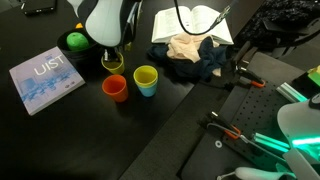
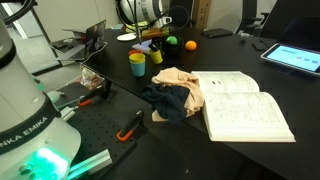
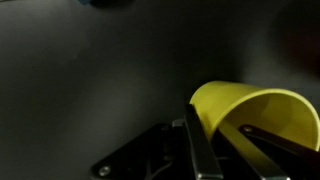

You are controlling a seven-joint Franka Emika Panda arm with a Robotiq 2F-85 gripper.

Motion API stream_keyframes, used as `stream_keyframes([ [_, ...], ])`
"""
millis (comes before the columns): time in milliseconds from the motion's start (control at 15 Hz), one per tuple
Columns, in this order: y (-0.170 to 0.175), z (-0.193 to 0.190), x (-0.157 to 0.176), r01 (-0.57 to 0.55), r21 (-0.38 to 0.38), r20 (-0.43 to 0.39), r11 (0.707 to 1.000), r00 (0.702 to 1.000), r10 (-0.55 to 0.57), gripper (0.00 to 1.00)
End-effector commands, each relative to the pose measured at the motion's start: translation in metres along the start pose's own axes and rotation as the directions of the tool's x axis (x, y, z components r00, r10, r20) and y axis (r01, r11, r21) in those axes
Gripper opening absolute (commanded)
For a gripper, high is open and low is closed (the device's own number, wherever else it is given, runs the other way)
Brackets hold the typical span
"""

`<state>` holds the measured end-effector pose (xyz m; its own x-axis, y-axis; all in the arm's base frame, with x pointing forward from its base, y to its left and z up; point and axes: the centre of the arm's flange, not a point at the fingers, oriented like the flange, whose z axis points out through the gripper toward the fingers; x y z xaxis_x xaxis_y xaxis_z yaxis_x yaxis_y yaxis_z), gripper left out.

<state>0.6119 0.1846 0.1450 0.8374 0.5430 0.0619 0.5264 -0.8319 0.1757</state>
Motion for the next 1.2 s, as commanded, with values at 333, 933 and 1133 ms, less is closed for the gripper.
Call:
stream_keyframes([
  [333,0.008,-0.026,0.006,0.000,-0.020,-0.030,1.000,1.000,-0.001,0.01],
  [933,0.028,-0.090,0.004,-0.022,-0.064,-0.057,0.998,0.998,0.018,0.01],
  [1133,0.029,-0.112,-0.007,-0.022,-0.054,-0.010,0.998,1.000,0.021,0.01],
])
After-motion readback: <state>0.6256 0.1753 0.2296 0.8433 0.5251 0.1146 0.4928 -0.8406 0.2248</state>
